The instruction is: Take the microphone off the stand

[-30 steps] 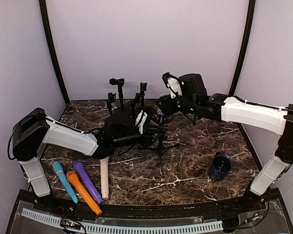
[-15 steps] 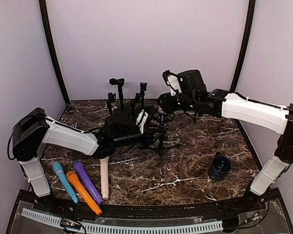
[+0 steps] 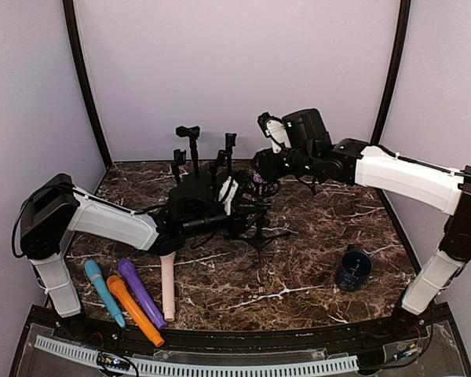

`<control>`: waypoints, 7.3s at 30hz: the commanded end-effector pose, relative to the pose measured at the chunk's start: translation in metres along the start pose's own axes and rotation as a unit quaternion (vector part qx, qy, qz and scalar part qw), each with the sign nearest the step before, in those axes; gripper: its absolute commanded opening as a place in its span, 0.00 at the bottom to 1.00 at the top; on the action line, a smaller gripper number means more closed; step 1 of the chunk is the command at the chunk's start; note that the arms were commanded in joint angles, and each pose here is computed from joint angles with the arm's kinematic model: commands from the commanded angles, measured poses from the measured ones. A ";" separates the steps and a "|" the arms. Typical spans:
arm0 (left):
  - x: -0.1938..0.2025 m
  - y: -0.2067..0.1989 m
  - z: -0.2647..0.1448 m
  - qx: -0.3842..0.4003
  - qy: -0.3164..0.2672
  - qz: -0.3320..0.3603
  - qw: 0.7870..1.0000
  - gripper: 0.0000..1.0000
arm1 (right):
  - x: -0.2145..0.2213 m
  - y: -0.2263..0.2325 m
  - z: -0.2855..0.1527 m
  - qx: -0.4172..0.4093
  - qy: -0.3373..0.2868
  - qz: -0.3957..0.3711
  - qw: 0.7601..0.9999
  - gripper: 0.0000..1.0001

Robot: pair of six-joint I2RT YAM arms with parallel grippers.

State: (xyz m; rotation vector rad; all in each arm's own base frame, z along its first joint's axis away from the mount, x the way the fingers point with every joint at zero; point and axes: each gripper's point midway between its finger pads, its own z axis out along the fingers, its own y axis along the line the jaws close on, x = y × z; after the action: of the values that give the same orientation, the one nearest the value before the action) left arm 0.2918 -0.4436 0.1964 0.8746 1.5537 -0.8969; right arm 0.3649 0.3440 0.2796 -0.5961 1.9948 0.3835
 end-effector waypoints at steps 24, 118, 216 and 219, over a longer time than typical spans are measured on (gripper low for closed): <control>0.071 0.007 -0.014 -0.018 0.107 -0.028 0.994 0.00 | -0.084 0.038 -0.051 -0.136 -0.122 -0.034 0.983 0.16; -0.063 0.113 -0.211 -0.206 0.098 -0.024 0.973 0.89 | -0.060 0.139 -0.138 -0.417 -0.006 -0.029 0.908 0.20; -0.083 0.211 -0.195 -0.304 0.046 -0.062 0.949 0.91 | -0.059 0.031 0.013 -0.138 -0.059 0.116 0.982 0.99; -0.074 0.245 -0.216 -0.323 0.019 -0.084 0.943 0.90 | -0.041 -0.038 0.018 -0.060 -0.053 0.139 0.987 0.99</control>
State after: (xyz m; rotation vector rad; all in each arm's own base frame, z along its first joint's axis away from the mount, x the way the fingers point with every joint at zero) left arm 0.4059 -0.1825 0.2618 0.3782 1.8998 -0.4129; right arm 0.3772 0.3983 0.3223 -0.5364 1.9133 0.8433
